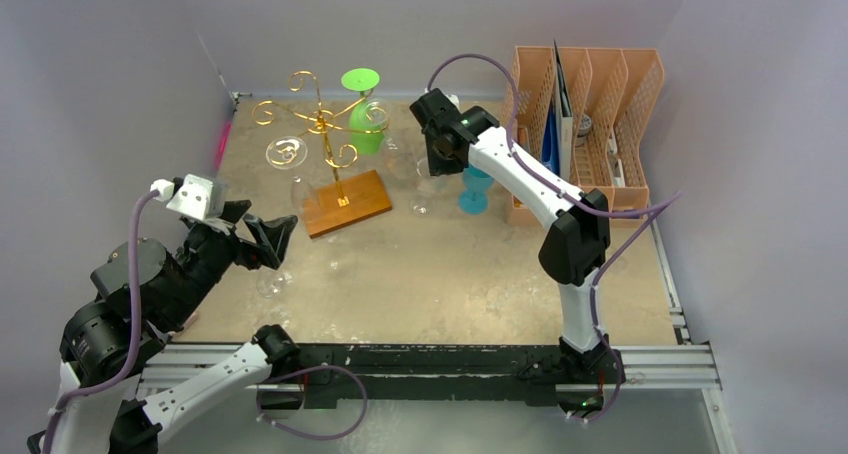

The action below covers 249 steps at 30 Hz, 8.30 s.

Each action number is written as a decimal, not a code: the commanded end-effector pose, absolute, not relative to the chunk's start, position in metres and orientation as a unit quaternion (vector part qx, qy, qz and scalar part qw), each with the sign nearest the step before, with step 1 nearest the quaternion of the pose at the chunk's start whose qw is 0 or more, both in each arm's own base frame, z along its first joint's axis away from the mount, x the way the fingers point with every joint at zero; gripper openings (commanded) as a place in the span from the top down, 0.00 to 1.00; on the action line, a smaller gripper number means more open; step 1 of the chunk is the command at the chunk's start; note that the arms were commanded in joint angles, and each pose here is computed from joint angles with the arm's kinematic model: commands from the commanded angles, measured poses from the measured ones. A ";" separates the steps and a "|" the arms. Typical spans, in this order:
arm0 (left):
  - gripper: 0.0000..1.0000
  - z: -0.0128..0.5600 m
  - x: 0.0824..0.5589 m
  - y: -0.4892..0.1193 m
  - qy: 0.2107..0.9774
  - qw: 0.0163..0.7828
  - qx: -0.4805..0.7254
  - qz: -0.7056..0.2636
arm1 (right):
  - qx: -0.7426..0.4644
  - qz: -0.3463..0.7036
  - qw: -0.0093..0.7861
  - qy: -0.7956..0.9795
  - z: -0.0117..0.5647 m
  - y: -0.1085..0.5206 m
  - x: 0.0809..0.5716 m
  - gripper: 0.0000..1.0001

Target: Place the wine glass upside down on the wine glass rack

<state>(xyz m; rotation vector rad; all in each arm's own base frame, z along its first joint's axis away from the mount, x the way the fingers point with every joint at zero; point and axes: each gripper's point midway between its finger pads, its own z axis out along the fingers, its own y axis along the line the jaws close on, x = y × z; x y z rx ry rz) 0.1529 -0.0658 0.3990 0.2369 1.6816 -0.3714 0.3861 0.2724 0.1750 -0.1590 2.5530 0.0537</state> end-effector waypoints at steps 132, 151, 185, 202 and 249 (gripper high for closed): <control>0.64 0.494 0.285 -0.365 0.602 0.374 -0.208 -0.674 | -0.043 0.314 0.779 0.542 0.474 0.155 0.233 1.00; 1.00 0.536 0.264 -0.354 0.543 0.429 -0.137 -0.708 | -0.040 0.318 0.756 0.571 0.462 0.158 0.234 0.79; 1.00 0.558 0.312 -0.148 0.681 0.719 0.125 -0.049 | -0.073 0.304 0.701 0.641 0.407 0.163 0.228 0.34; 1.00 0.502 0.338 0.026 0.741 0.651 -0.045 0.161 | -0.065 0.299 0.684 0.663 0.399 0.168 0.236 0.34; 1.00 0.368 0.346 -0.001 0.717 0.671 0.126 -0.140 | -0.135 0.504 0.456 0.721 0.456 0.365 0.277 0.41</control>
